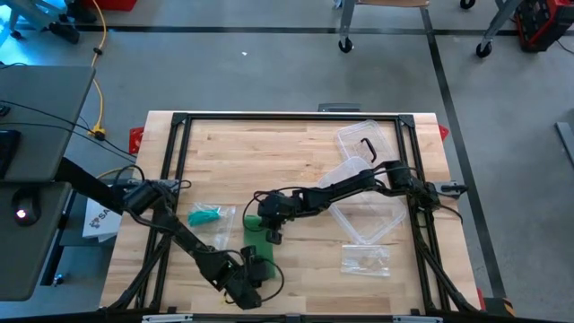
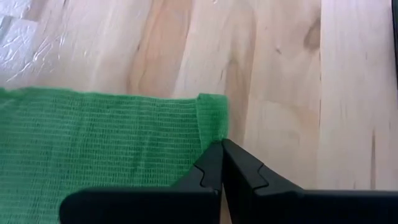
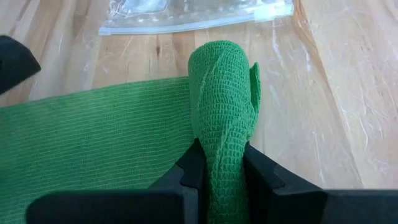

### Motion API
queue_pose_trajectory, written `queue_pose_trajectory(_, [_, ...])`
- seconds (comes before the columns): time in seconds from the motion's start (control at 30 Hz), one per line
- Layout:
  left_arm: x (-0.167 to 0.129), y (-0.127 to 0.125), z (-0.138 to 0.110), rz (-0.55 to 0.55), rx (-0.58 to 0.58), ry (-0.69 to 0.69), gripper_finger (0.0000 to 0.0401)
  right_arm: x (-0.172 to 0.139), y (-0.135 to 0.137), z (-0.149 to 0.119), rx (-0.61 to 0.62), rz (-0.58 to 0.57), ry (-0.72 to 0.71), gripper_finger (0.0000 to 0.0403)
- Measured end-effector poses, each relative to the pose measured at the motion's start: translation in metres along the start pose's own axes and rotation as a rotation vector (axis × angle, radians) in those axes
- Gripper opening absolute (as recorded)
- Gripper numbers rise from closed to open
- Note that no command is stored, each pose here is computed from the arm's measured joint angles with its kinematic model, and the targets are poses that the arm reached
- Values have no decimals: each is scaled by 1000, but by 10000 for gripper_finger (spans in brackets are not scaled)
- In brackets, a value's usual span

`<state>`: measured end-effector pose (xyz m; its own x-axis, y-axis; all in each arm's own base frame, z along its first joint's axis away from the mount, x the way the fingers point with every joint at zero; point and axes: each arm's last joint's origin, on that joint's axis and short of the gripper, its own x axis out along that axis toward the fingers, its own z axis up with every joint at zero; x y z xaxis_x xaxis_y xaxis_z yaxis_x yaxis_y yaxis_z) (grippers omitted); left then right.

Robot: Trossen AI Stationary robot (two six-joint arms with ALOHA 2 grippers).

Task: Roll bandage
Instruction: Roll the green bandage

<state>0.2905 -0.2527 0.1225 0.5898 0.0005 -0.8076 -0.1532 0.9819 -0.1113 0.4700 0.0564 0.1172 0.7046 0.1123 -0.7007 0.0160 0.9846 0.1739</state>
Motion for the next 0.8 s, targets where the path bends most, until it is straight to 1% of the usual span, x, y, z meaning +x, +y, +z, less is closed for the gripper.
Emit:
queue_pose_trajectory(0.17, [5, 6, 6, 6, 5, 6, 3, 0, 0, 0, 2, -2, -2, 52])
queue_pose_trajectory(0.23, [5, 7, 8, -2, 28, 9, 11, 0, 0, 0, 2, -2, -2, 52])
queue_pose_trajectory(0.33, [5, 5, 9, -47, 46, 19, 33, 0, 0, 0, 2, -2, -2, 52])
queue_pose_trajectory(0.4, [4, 3, 10, -89, 38, 30, 53, 0, 0, 0, 2, -2, -2, 52])
queue_pose_trajectory(0.57, [-4, 1, 16, -131, 3, 21, 98, 0, 0, 0, 2, -1, -2, 52])
queue_pose_trajectory(0.67, [-12, 0, 20, -145, -7, 2, 112, 0, 0, 0, 2, -1, -2, 52])
queue_pose_trajectory(0.8, [-20, 0, 25, -155, -14, -15, 117, 0, 0, 0, 2, 0, -2, 52])
